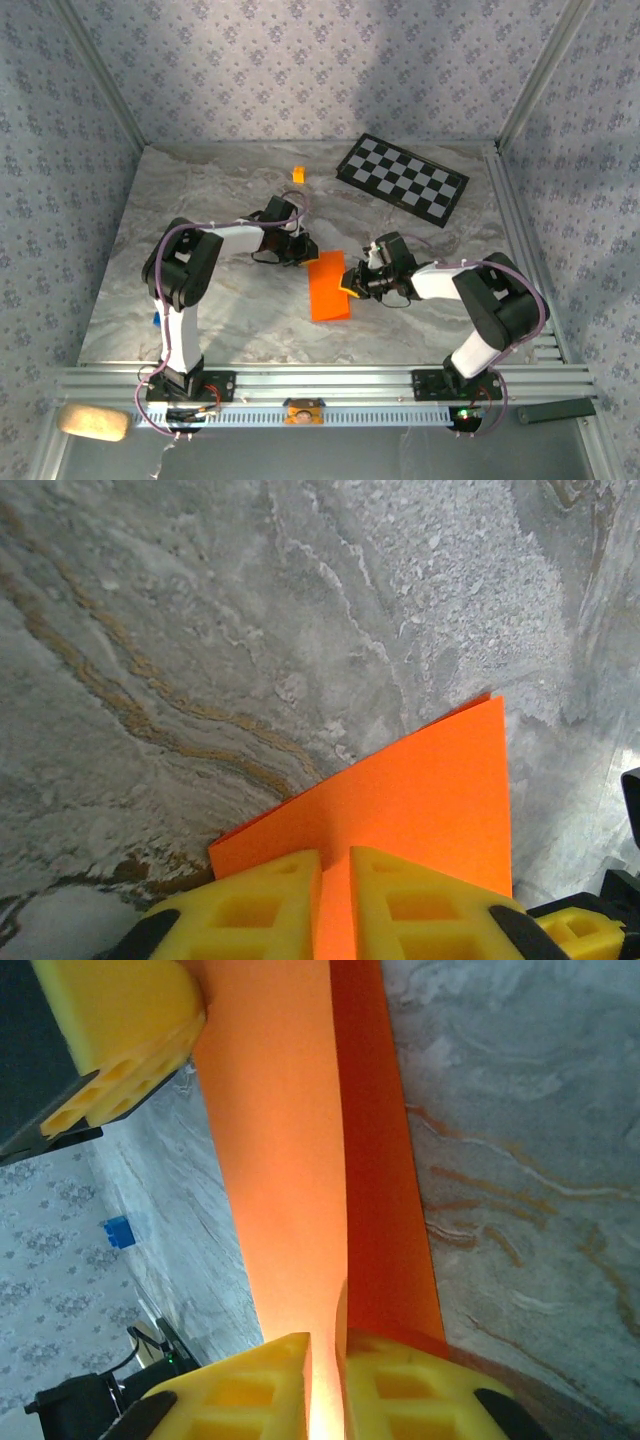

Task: Fold a paper plane with a square sheet of paper (pick it up from the middle)
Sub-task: Fold the triangle a second time at the center of the table.

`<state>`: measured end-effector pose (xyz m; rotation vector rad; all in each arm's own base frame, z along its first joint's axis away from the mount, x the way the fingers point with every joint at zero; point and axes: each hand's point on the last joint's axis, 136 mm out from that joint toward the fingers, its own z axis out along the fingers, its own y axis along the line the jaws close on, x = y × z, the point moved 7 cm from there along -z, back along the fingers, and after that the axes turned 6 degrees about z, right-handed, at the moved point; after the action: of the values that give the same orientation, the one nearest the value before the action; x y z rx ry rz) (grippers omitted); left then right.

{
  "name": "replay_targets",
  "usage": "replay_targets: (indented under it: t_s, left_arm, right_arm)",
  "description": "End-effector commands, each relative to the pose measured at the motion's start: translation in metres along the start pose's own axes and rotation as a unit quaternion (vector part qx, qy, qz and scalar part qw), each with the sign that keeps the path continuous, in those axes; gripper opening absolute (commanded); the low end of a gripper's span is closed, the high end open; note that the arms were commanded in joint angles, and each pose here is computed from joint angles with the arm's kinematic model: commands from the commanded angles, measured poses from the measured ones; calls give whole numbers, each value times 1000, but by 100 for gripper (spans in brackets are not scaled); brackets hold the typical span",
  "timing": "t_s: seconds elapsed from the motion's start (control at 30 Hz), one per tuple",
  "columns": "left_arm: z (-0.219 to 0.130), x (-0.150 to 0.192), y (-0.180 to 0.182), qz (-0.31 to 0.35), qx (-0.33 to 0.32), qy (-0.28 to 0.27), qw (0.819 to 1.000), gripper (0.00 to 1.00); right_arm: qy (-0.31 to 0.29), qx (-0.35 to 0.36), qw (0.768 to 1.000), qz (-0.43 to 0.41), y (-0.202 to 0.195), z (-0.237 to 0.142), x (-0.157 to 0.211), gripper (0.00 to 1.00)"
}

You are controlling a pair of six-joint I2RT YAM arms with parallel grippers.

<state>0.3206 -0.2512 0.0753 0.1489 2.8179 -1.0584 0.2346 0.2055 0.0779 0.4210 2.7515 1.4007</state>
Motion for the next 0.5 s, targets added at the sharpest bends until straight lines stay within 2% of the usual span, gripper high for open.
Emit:
replay_targets:
  t_s: [0.0,0.13,0.3,0.47]
  left_arm:
    - [7,1,3,4,-12,12,1000,20]
    - [0,-4,-6,14,-2,-1,1000,29]
    - [-30,-12,-32,60,-6,-46,997,50]
    - [-62,-2,-61,141,-33,-89,985,55]
  right_arm:
    - [12,-8,1000,-7,-1,3,-1,10]
    - [7,-7,1000,-2,-3,3,-3,6]
    - [-16,-12,1000,13,0,0,-9,3]
    - [-48,-14,998,40,3,-4,-17,3]
